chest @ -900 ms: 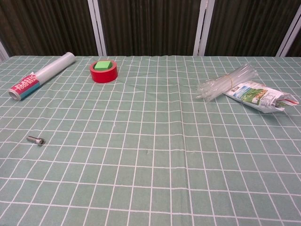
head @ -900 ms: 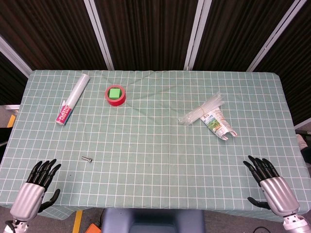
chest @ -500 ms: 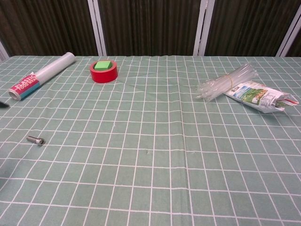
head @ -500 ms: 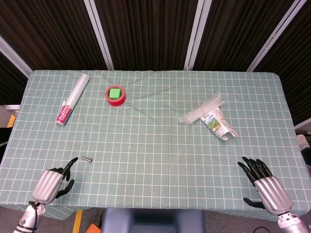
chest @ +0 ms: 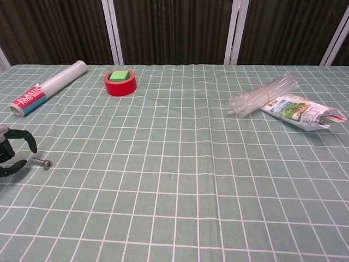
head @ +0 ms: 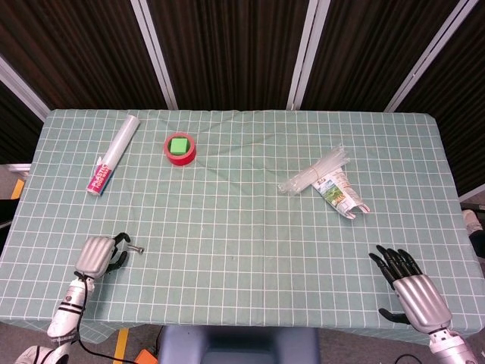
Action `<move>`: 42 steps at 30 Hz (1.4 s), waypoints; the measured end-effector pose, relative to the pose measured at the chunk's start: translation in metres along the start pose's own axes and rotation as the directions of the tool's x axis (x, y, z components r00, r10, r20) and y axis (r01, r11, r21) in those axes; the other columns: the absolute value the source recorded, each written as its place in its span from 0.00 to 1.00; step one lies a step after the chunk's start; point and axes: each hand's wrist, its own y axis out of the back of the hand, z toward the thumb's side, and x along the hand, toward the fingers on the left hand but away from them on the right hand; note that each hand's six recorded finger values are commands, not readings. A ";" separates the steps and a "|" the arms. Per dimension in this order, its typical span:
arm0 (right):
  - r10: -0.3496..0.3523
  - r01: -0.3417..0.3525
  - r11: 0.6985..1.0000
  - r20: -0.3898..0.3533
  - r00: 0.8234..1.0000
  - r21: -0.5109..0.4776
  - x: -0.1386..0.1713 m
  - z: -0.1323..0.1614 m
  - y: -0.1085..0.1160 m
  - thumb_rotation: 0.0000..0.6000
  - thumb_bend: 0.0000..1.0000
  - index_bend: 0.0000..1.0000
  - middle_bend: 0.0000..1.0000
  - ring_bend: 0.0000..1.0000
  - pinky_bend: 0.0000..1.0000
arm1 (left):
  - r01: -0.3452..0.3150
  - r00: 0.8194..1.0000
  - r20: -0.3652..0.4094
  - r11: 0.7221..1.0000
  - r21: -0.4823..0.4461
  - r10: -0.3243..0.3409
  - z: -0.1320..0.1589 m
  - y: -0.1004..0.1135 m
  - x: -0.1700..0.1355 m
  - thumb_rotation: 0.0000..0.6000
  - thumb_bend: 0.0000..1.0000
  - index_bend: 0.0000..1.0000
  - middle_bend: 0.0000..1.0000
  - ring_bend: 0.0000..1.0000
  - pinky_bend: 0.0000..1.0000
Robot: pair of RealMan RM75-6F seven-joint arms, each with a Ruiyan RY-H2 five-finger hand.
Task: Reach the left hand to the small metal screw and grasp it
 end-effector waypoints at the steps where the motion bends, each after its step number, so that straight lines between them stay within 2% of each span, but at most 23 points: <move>1: 0.000 0.000 1.000 0.001 1.000 0.000 0.000 0.000 0.000 1.00 0.15 0.00 0.00 0.00 0.00 | -0.001 1.000 -0.006 1.000 -0.002 0.001 -0.001 -0.002 0.003 1.00 0.44 0.46 1.00 1.00 1.00; 24: 0.004 -0.004 1.000 0.013 1.000 0.002 0.000 -0.001 0.000 1.00 0.15 0.00 0.00 0.00 0.00 | 0.019 1.000 0.014 1.000 -0.005 -0.019 0.003 -0.014 0.014 1.00 0.44 0.47 1.00 1.00 1.00; 42: 0.004 -0.004 1.000 0.016 1.000 0.004 0.000 -0.001 0.000 1.00 0.15 0.00 0.00 0.00 0.00 | 0.011 1.000 0.015 1.000 -0.014 -0.010 0.004 -0.011 0.016 1.00 0.43 0.52 1.00 1.00 1.00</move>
